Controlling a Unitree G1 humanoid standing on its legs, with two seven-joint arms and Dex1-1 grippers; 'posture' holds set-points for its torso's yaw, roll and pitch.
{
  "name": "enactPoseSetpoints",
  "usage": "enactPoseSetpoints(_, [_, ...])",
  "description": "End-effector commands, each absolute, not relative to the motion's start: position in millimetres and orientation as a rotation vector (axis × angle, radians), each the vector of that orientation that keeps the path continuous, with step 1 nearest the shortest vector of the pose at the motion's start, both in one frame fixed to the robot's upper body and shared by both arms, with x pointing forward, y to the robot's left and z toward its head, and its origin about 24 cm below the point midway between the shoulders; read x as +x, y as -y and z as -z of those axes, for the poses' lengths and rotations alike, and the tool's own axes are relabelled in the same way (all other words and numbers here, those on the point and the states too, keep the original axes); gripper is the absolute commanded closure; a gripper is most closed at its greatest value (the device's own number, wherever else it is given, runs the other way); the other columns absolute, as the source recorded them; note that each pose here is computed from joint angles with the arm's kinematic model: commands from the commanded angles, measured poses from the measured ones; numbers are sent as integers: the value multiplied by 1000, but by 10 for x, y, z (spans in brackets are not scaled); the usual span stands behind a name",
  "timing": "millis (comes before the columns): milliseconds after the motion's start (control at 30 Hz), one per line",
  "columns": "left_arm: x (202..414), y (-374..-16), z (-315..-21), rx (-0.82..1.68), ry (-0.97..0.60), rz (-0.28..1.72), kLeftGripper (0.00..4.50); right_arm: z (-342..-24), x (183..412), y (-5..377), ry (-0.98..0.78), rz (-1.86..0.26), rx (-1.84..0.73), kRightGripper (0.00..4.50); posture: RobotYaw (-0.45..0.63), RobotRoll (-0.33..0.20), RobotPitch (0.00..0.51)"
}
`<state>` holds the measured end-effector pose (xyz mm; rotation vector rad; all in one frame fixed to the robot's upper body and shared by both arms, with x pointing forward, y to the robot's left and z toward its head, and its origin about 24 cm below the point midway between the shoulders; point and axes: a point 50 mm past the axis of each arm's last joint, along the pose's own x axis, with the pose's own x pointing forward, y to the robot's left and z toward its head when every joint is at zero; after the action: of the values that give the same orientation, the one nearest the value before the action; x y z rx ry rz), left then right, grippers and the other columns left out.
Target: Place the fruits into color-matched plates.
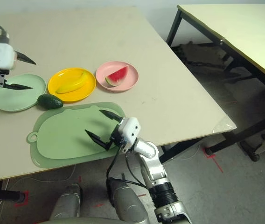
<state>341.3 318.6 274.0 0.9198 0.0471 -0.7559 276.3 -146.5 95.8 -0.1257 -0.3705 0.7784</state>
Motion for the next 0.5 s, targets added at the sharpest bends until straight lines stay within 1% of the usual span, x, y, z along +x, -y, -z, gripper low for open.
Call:
enactPoseSetpoints(33, [3350, -3404, -2568, 644, 23, 616, 9, -1055, 2916, 1716, 371, -637, -128, 0, -167, 0, 206])
enactPoseSetpoints(167, [3244, -3552, -2307, 384, 115, 454, 9, -1177, 3117, 1796, 372, -562, -128, 0, -137, 0, 214])
enactPoseSetpoints(267, [3085, -3588, -2036, 266, 134, 325, 9, -1248, 3291, 1829, 352, -507, -97, 0, -98, 0, 222])
enactPoseSetpoints(333, [2943, -3587, -1895, 198, 138, 248, 9, -1263, 3371, 1824, 334, -481, -78, 0, -64, 0, 226])
enactPoseSetpoints(367, [2887, -3578, -1860, 177, 137, 221, 9, -1267, 3393, 1824, 330, -475, -75, 0, -64, 0, 226])
enactPoseSetpoints(400, [2797, -3574, -1792, 155, 132, 185, 9, -1269, 3419, 1833, 322, -457, -69, 0, -26, 0, 229])
enactPoseSetpoints(500, [2449, -3592, -1569, 131, 86, 79, 9, -1270, 3470, 1865, 304, -395, -26, 0, 23, 0, 227])
